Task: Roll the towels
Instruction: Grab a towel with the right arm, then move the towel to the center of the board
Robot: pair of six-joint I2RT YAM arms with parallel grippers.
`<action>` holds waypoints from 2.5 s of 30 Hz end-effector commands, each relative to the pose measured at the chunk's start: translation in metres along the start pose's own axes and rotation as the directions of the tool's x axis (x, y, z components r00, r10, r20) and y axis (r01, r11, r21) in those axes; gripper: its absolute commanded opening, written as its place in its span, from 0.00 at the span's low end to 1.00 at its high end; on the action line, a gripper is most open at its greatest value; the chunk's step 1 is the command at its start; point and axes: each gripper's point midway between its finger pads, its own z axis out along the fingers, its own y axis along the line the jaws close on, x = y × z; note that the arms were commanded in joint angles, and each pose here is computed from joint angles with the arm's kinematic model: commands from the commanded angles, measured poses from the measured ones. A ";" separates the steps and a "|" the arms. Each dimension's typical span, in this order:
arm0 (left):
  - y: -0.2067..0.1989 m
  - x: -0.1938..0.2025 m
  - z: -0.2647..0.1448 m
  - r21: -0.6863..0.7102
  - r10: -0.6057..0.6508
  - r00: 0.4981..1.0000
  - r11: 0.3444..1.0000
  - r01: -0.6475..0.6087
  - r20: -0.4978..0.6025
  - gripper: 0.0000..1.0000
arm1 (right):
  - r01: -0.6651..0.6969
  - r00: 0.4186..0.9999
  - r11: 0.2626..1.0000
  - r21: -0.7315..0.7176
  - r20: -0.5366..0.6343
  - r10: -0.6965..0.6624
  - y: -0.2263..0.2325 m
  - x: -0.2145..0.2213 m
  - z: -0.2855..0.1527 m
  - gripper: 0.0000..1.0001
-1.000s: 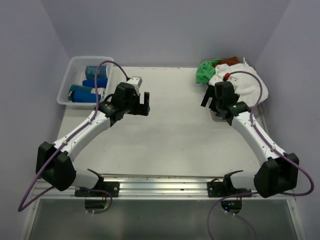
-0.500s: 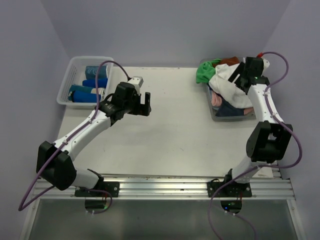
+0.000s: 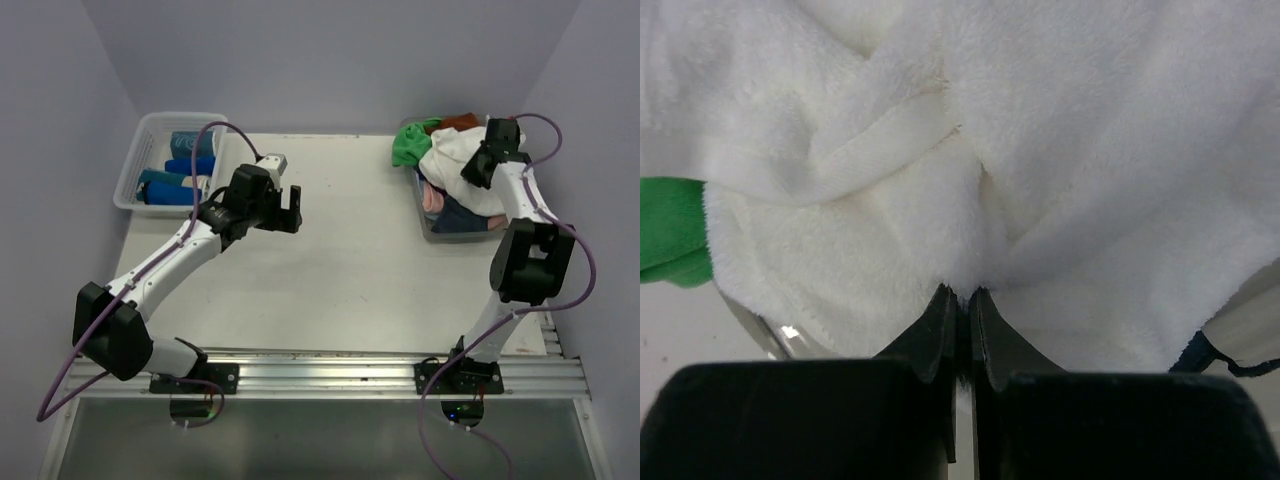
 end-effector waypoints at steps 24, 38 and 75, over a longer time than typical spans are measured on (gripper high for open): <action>0.015 -0.013 -0.009 -0.114 -0.140 0.990 0.983 0.142 0.024 1.00 | 0.312 0.879 0.717 -0.623 0.475 0.030 0.153 -0.110 -0.360 0.00; 0.125 -0.049 -0.075 -0.278 -0.382 0.892 0.853 0.441 0.243 0.99 | 0.416 0.894 0.324 -0.849 0.318 -0.316 0.262 0.084 -0.395 0.00; 0.046 0.065 0.040 -0.171 -0.340 0.916 0.936 0.308 -0.212 0.83 | 0.230 0.940 0.962 -0.144 -0.224 -0.258 0.014 0.174 -0.081 0.67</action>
